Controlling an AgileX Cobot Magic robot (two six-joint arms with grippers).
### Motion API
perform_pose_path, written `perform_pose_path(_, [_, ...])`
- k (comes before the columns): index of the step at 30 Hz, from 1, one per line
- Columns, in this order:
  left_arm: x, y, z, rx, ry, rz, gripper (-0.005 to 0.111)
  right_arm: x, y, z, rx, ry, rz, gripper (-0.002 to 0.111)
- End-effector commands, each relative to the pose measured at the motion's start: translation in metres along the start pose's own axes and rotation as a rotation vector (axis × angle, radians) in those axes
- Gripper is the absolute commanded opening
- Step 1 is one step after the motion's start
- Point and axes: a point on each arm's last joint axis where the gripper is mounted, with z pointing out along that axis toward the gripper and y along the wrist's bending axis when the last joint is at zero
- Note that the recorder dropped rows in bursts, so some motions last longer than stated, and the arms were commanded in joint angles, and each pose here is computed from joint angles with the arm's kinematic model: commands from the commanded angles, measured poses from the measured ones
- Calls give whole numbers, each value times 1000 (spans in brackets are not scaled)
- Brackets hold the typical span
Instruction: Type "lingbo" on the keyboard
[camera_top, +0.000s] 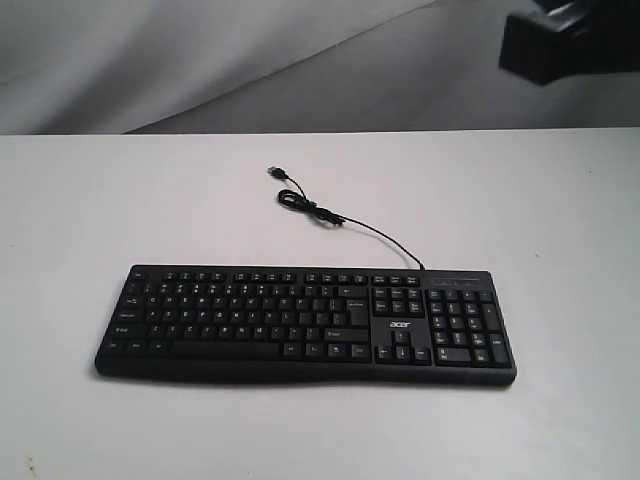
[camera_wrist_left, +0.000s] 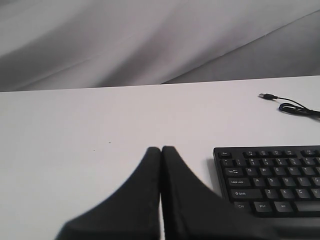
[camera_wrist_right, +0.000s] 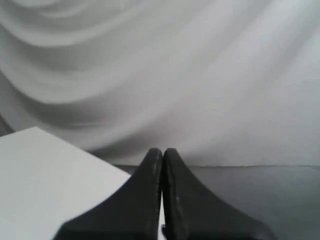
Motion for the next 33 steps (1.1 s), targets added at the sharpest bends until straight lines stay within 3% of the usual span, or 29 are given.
perform_pose_path(1, [0,0,0,0,-11,-2,1,-9,-10,-9,103,-88,97,0])
perform_pose_path(10, [0,0,0,0,-11,-2,1,14,-21,-19,180,-69,234,0])
perform_pose_path(20, [0,0,0,0,-11,-2,1,104,-49,-96,496,8,289,0])
perform_pose_path(24, [0,0,0,0,-11,-2,1,123,-47,-126,592,-65,313,0])
perform_pose_path(26, [0,0,0,0,-11,-2,1,126,-47,-140,658,-161,399,0])
perform_pose_path(33, [0,0,0,0,-11,-2,1,145,-26,-168,610,-309,282,0])
